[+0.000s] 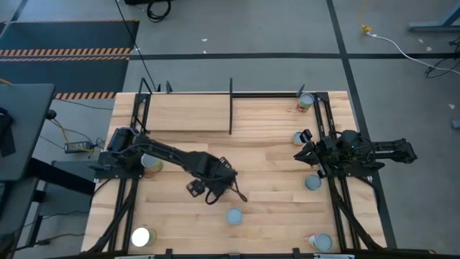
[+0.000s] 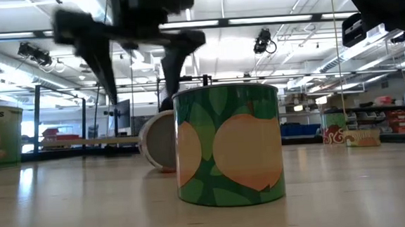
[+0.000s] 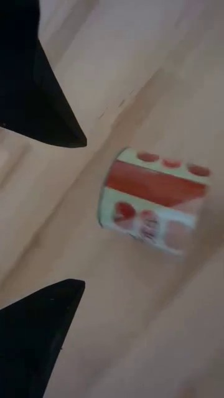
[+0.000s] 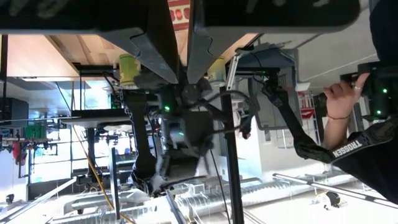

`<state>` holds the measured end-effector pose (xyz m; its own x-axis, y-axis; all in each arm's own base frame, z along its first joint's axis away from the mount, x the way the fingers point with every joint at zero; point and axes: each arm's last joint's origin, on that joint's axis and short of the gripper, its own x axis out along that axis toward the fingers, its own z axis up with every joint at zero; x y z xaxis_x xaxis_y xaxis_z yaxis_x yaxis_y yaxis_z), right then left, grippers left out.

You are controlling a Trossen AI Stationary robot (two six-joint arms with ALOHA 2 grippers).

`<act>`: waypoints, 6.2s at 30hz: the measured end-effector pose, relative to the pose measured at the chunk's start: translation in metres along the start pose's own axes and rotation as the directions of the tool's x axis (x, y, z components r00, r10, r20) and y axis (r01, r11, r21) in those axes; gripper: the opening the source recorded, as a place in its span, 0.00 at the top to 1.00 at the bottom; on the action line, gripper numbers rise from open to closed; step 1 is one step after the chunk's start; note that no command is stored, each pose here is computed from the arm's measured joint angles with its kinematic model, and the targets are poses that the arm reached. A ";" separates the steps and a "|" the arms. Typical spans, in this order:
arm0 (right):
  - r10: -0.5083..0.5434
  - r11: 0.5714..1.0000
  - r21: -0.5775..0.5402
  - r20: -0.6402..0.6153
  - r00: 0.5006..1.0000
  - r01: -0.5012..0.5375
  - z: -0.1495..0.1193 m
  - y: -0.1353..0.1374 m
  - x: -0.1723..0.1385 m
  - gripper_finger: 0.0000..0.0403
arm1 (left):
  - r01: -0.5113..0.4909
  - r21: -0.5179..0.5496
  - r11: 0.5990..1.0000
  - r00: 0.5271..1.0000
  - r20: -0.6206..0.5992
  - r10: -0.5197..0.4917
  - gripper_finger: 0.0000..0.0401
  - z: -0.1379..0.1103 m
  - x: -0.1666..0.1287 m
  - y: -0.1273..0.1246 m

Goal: Pick and place cans onto a shelf
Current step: Put the canned diced tomatoes on the shelf

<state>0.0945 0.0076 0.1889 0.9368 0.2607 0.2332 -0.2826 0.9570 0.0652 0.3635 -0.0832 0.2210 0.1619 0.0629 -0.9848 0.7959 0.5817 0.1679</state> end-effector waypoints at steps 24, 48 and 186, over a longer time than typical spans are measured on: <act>0.002 1.000 -0.005 0.018 1.000 -0.002 0.002 0.000 0.000 0.90 | -0.129 0.178 0.976 0.991 0.054 0.121 0.08 0.020 0.058 0.020; -0.005 1.000 -0.005 0.020 1.000 0.005 0.002 0.000 0.000 0.90 | -0.011 -0.207 0.978 0.992 0.119 0.037 0.15 0.028 0.057 0.013; -0.092 0.991 0.044 -0.440 0.893 0.124 0.068 0.020 0.124 0.77 | 0.029 -0.955 -0.297 0.488 0.272 -0.829 0.13 0.029 0.090 -0.042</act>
<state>0.1910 0.0509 0.2850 0.9536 0.2003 -0.2248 -0.1728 0.9755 0.1362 0.3615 -0.1254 0.1261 -0.4220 -0.6724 -0.6082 -0.7884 0.6033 -0.1200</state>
